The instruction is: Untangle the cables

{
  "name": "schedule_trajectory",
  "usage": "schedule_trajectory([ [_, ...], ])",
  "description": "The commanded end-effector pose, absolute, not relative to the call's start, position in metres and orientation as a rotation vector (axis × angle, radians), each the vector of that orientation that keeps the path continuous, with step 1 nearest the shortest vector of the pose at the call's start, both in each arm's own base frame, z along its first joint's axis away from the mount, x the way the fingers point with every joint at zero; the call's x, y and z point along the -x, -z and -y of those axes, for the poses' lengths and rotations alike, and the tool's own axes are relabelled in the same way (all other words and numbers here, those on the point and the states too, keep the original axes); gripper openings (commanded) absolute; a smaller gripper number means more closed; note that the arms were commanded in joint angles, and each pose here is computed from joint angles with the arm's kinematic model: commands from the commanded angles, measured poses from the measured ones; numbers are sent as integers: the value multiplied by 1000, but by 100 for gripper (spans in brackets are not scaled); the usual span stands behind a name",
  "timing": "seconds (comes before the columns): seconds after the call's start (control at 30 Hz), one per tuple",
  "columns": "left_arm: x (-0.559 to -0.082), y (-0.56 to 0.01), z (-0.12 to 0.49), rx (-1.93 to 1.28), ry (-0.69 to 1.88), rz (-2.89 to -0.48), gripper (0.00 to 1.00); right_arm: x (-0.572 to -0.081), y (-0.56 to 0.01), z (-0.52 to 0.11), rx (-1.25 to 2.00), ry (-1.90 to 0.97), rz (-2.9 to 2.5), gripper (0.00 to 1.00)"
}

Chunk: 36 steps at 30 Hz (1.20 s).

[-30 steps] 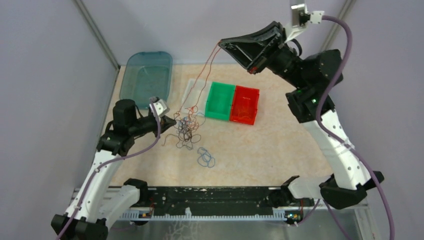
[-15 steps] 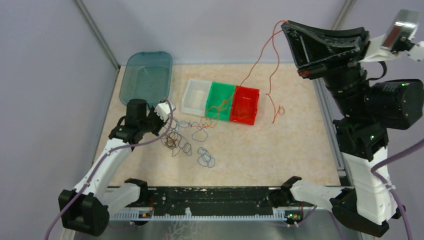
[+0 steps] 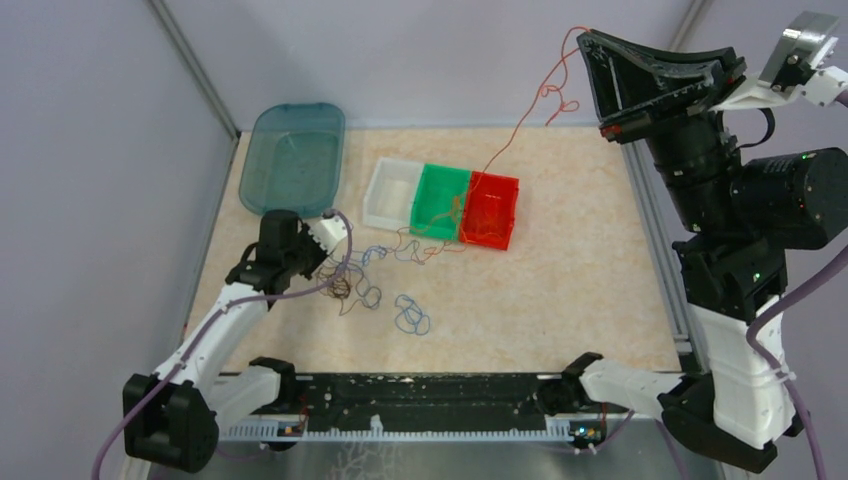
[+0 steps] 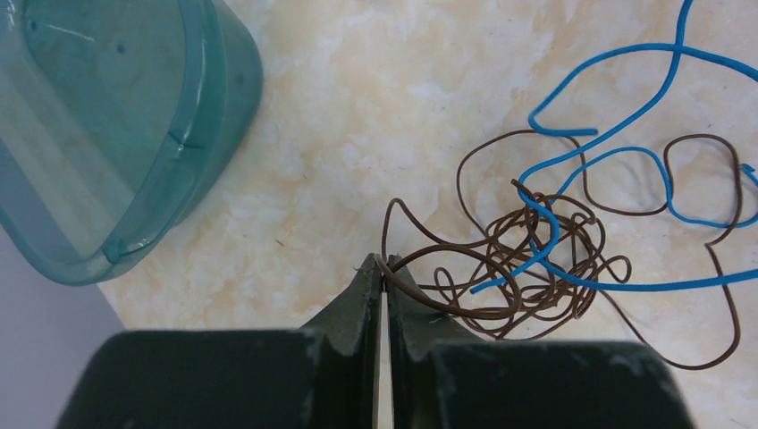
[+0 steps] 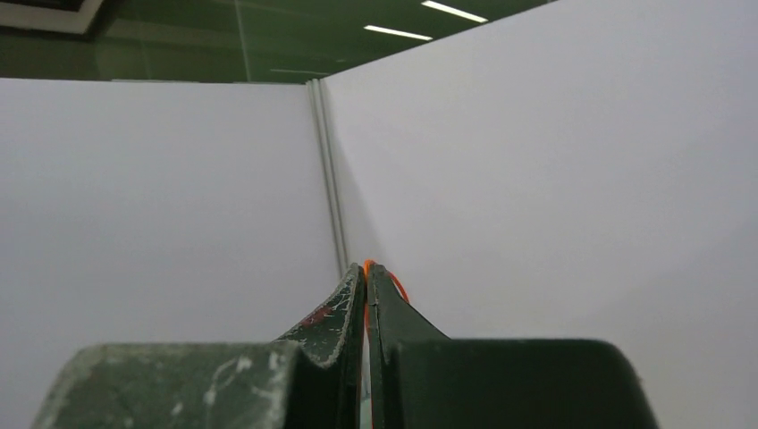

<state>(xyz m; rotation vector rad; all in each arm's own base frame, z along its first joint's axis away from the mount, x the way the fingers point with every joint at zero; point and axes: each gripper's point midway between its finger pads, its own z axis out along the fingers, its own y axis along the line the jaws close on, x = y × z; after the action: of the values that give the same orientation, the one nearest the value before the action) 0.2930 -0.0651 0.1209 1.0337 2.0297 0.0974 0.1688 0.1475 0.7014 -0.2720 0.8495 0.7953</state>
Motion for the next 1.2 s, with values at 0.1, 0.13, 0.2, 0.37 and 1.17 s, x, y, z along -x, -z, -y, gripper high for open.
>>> schedule_trajectory([
  [0.1,-296,-108,47,-1067,-246,-1988,0,-139,-742,-69,57,-592,-736,0],
  [0.13,-296,-105,46,-1077,-262,-1981,0,-133,-745,-61,42,-578,-718,0],
  [0.2,-296,-100,43,-1093,-288,-1977,0,-126,-748,-49,16,-547,-705,0],
  [0.37,-296,-87,31,-1118,-375,-1984,0,-127,-745,-29,-38,-450,-711,0],
  [1.17,-231,-265,159,-1177,549,-1622,99,-189,-681,-178,238,-982,-884,0],
])
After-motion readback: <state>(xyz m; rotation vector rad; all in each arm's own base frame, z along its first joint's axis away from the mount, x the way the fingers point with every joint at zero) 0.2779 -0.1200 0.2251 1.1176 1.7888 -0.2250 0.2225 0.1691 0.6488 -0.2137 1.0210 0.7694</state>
